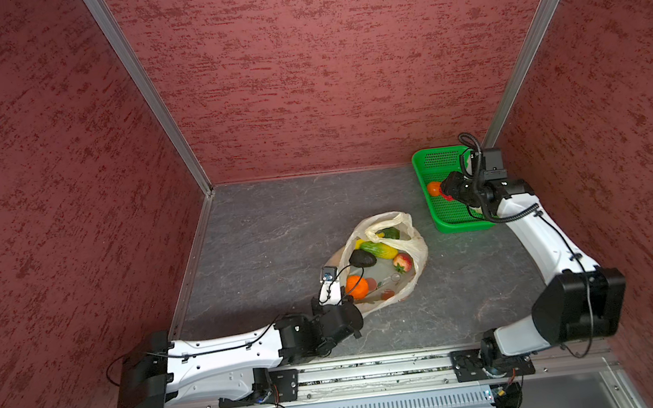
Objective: Untie the knot of the plastic bag and take out the fruit
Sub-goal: 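Carry the red apple with the right gripper and release it into the green basket, then move the right gripper back into the bag toward the orange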
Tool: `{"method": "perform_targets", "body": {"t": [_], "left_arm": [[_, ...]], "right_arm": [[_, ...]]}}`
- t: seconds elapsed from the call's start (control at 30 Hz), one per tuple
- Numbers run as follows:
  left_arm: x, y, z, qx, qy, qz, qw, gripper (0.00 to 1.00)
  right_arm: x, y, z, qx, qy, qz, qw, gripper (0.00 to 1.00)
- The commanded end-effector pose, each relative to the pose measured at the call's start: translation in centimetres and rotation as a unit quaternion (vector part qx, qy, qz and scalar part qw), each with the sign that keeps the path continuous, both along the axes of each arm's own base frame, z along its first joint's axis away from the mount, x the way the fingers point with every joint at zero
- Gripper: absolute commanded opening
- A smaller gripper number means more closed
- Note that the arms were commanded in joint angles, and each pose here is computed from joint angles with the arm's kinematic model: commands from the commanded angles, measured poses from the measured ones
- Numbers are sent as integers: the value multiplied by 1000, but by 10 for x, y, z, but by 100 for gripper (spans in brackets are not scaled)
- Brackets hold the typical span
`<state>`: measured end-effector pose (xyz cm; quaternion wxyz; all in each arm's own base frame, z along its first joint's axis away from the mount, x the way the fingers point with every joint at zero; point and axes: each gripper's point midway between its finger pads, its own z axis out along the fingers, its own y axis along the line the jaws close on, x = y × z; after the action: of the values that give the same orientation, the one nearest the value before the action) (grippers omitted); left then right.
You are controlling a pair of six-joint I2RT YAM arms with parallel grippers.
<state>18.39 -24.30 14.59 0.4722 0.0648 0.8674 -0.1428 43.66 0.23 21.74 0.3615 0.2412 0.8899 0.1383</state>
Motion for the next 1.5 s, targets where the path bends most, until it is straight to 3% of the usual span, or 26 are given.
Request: {"method": "perform_targets", "body": {"t": [0.0, 0.27, 0.43, 0.7, 0.93, 1.13, 1.47], "left_arm": [[-1, -2, -1, 1, 3, -1, 1000, 0], [2, -2, 3, -1, -5, 7, 1000, 0], [2, -3, 6, -3, -7, 10, 1000, 0], [1, -1, 8, -4, -13, 11, 1000, 0], [0, 0, 10, -3, -16, 6, 1000, 0], [0, 1, 10, -7, -18, 8, 1000, 0], [1, 1, 15, -16, -25, 8, 1000, 0]], "right_arm": [[32, -19, -19, -14, -17, -3, 1000, 24], [61, -51, -101, -38, 63, -18, 997, 31], [63, -54, -114, -48, 83, -18, 995, 62], [52, -56, -99, -58, 88, -18, 994, 98], [30, -33, -54, -30, 44, 24, 998, 99], [-20, 26, 16, 9, -2, 105, 994, 99], [-136, 169, 105, 90, -40, 280, 955, 98]]}}
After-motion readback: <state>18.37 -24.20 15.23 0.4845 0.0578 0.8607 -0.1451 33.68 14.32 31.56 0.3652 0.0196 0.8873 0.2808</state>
